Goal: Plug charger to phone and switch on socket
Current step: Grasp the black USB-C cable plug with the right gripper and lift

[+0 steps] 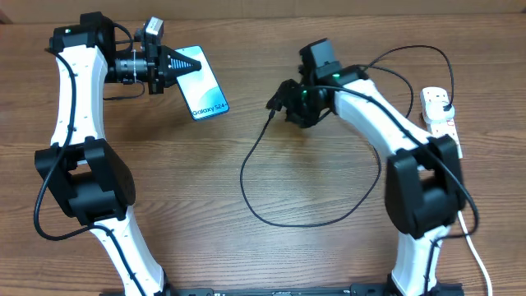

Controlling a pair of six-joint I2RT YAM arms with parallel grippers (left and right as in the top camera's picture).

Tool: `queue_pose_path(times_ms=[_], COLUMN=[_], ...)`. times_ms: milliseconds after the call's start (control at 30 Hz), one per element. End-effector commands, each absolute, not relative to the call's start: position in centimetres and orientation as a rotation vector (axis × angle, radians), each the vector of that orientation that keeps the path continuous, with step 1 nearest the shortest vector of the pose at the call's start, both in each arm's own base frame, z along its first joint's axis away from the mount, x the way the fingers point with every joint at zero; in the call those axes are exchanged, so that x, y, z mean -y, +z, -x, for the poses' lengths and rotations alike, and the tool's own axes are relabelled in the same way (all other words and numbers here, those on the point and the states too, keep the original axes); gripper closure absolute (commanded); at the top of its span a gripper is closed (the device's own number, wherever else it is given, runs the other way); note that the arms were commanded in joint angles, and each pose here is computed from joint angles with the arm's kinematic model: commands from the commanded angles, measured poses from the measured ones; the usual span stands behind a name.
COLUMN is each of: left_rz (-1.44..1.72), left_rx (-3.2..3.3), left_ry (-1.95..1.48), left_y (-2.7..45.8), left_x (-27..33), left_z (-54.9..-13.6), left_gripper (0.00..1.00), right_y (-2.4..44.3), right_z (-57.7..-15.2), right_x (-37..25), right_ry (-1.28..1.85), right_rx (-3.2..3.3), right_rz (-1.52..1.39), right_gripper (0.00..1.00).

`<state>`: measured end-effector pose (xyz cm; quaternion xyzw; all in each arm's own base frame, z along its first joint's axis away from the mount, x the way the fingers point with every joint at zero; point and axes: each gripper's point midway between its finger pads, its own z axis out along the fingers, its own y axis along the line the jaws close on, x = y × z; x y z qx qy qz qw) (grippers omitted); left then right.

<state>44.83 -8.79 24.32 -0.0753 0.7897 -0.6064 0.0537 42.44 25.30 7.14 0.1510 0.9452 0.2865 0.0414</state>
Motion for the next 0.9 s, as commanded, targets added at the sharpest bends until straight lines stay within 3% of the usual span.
queue_pose_path(times_ms=[0,267,867], left_rz=[0.193,0.200,0.200], left_rx=[-2.341,-2.345,-2.345], left_ry=[-1.872,-1.876,-1.876], left_y=[26.7,26.7,26.7], left_x=[9.1,9.1,9.1], left_z=[-44.6,-44.6,-44.6], left_gripper=[0.96,0.95,0.96], right_y=[6.0,2.2,-0.1], right_z=[-42.6,-43.0,-45.0], right_x=[-26.7,-27.9,-27.6], right_ry=[0.916,0.977,0.929], right_rx=[-2.918,-2.950,-2.877], right_rz=[-0.477,-0.483,-0.588], right_gripper=[0.43,0.60,0.68])
